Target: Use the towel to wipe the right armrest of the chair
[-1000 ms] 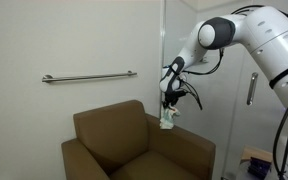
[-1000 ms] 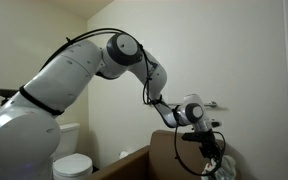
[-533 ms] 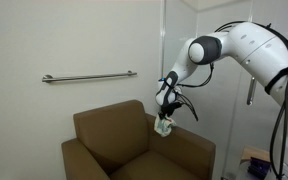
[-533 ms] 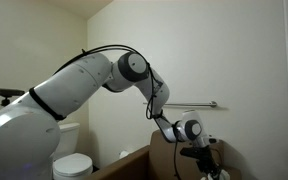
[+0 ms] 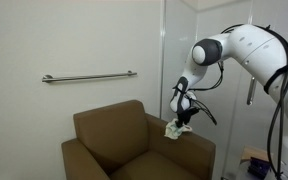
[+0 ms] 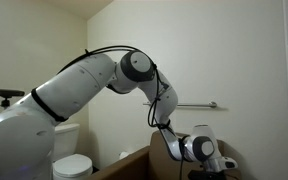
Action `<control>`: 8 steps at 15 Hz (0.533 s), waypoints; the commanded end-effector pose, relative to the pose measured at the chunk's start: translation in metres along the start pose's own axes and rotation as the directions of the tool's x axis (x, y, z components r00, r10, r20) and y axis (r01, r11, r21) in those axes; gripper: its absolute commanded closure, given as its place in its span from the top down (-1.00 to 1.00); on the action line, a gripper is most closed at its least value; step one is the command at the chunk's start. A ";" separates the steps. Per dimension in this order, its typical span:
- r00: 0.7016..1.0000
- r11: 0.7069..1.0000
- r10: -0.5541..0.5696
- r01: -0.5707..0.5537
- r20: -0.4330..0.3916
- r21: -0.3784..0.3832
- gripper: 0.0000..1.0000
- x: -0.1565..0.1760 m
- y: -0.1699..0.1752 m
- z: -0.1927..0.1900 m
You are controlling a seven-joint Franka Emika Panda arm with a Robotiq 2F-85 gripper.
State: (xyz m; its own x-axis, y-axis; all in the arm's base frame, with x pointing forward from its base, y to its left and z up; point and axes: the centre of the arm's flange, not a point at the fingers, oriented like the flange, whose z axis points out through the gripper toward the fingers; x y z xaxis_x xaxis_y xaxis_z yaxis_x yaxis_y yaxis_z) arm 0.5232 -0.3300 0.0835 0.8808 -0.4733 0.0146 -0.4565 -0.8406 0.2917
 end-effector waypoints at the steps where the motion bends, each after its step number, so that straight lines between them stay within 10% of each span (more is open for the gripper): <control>1: 0.982 0.998 -0.065 0.067 0.178 -0.002 -0.86 -0.067 0.067 0.003; 5: 0.912 0.992 -0.110 0.128 0.396 -0.018 -0.86 -0.146 0.120 0.006; 8: 0.916 0.986 -0.141 0.165 0.375 -0.032 -0.85 -0.157 0.121 -0.012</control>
State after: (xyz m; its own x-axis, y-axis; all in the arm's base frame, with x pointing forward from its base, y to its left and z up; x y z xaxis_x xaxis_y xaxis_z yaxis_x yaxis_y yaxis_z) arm 0.3437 -0.3724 0.0922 0.7947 -0.4632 -0.3923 -0.3466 -0.8769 0.3332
